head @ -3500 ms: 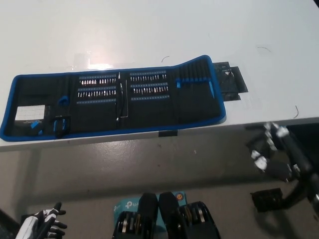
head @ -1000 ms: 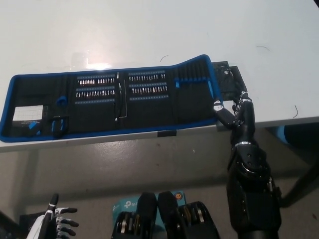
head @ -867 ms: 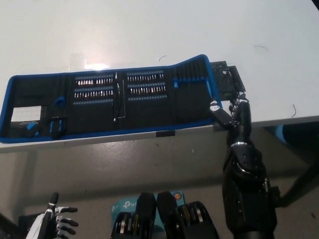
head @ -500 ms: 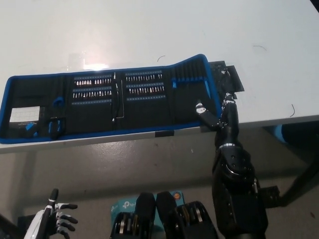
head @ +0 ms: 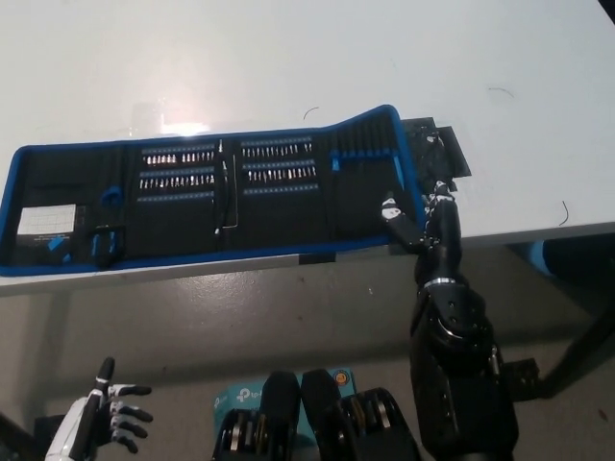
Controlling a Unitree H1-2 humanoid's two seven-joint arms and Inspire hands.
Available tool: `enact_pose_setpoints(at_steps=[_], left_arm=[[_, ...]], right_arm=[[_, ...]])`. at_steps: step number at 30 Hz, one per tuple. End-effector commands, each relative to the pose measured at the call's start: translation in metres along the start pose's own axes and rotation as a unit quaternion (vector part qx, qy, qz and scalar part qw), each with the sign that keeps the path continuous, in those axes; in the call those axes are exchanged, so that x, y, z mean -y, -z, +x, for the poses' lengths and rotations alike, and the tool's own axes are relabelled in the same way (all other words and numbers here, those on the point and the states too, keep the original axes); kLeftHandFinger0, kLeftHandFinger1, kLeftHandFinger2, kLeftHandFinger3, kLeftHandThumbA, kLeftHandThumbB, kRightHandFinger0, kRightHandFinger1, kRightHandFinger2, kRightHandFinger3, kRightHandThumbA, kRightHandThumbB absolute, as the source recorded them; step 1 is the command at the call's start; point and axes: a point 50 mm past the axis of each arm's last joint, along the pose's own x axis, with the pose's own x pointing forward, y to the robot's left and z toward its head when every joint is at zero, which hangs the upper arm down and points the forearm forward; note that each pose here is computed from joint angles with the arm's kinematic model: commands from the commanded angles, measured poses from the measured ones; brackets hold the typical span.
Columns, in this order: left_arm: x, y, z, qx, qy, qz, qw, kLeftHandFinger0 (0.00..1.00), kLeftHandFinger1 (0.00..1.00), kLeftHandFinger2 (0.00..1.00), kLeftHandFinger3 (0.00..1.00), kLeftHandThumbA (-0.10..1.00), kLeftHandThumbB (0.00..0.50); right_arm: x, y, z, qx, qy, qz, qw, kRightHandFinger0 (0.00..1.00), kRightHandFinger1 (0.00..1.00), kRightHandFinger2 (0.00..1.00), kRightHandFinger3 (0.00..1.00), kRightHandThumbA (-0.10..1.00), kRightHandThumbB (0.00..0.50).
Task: The robot uses its right hand to lift an edge of the toolkit kept in middle of the desk and make one fold in it
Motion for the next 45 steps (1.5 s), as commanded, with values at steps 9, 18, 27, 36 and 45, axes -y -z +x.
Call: enact_pose_setpoints(at_steps=[9,18,27,36,45], left_arm=[[-0.006,-0.025,0.009,0.045,0.015,0.024,0.999,0.28,0.33,0.34,0.51,1.00,0.500],[-0.008,-0.028,0.012,0.051,0.027,0.028,0.998,0.30,0.34,0.34,0.49,1.00,0.500],[-0.010,-0.022,0.009,0.041,0.034,0.034,0.998,0.31,0.32,0.36,0.51,1.00,0.500],[-0.008,-0.021,0.011,0.039,0.040,0.037,0.998,0.33,0.31,0.38,0.53,1.00,0.500],[-0.006,-0.020,0.010,0.047,0.043,0.033,0.997,0.33,0.32,0.37,0.52,1.00,0.500]], right_arm=[[-0.027,-0.005,0.000,0.005,-0.079,0.067,0.995,0.00,0.00,0.00,0.75,-0.09,0.149],[-0.018,-0.006,0.006,0.031,-0.070,0.034,0.997,0.00,0.00,0.00,0.31,-0.10,0.161],[-0.018,-0.017,0.002,0.082,-0.063,-0.101,0.990,0.00,0.00,0.00,0.31,-0.10,0.221],[-0.054,-0.078,0.002,0.156,-0.144,-0.278,0.937,0.02,0.05,0.08,0.34,-0.10,0.280],[-0.104,-0.101,-0.008,0.219,-0.187,-0.401,0.870,0.21,0.24,0.32,0.37,-0.10,0.347]])
